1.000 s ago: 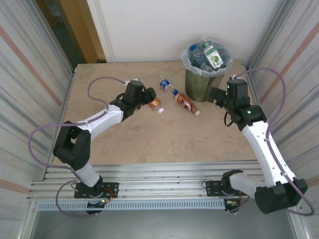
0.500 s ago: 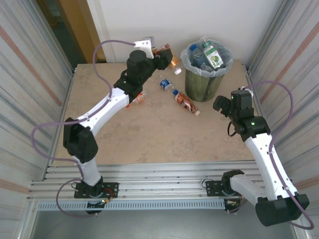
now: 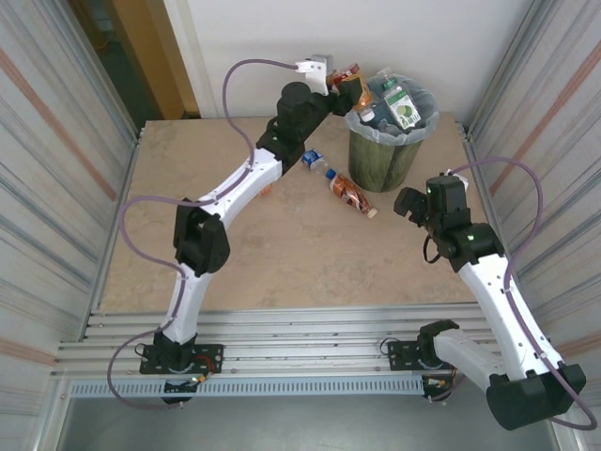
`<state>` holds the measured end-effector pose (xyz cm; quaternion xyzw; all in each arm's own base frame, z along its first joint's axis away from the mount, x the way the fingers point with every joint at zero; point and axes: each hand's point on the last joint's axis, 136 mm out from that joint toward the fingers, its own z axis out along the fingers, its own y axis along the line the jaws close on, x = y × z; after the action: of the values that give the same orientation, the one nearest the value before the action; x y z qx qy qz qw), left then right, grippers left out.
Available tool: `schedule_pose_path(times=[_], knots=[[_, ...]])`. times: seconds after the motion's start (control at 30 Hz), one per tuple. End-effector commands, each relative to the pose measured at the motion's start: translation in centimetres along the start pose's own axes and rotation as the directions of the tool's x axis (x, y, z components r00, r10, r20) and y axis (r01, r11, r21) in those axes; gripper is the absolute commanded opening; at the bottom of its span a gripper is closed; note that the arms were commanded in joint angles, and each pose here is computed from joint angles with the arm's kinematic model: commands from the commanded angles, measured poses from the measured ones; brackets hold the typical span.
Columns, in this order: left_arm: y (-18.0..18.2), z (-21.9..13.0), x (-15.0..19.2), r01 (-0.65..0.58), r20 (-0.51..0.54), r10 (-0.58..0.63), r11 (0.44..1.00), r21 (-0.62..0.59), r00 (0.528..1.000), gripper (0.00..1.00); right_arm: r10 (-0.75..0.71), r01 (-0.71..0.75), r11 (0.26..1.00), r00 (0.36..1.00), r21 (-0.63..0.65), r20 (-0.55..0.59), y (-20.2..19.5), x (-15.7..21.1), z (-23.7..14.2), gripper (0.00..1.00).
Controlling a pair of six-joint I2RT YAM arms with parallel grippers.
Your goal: Put the plastic bottles in the bin
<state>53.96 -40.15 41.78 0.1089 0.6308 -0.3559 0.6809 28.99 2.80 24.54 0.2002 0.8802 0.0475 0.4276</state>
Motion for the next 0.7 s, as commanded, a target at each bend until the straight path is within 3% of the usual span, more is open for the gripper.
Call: schedule_pose_path(times=[0.0,0.33,0.67], knots=[[-1.7,0.9,-2.2,-0.063,0.09,0.057,0.995,0.07,0.994,0.65,0.02,-0.02,1.0,1.0,0.015,0.0,-0.3,0.5,-0.2,0.98],[-2.3,3.2,1.1,-0.209,0.098,0.2,0.973,0.094,0.975,0.66,0.0,0.0,1.0,1.0,0.004,-0.026,0.3,1.3,-0.2,0.98],[-2.4,3.7,4.8,-0.34,0.04,0.338,0.931,0.13,0.94,0.7,-0.007,0.007,1.0,0.999,0.005,-0.041,0.4,1.9,-0.2,0.98]])
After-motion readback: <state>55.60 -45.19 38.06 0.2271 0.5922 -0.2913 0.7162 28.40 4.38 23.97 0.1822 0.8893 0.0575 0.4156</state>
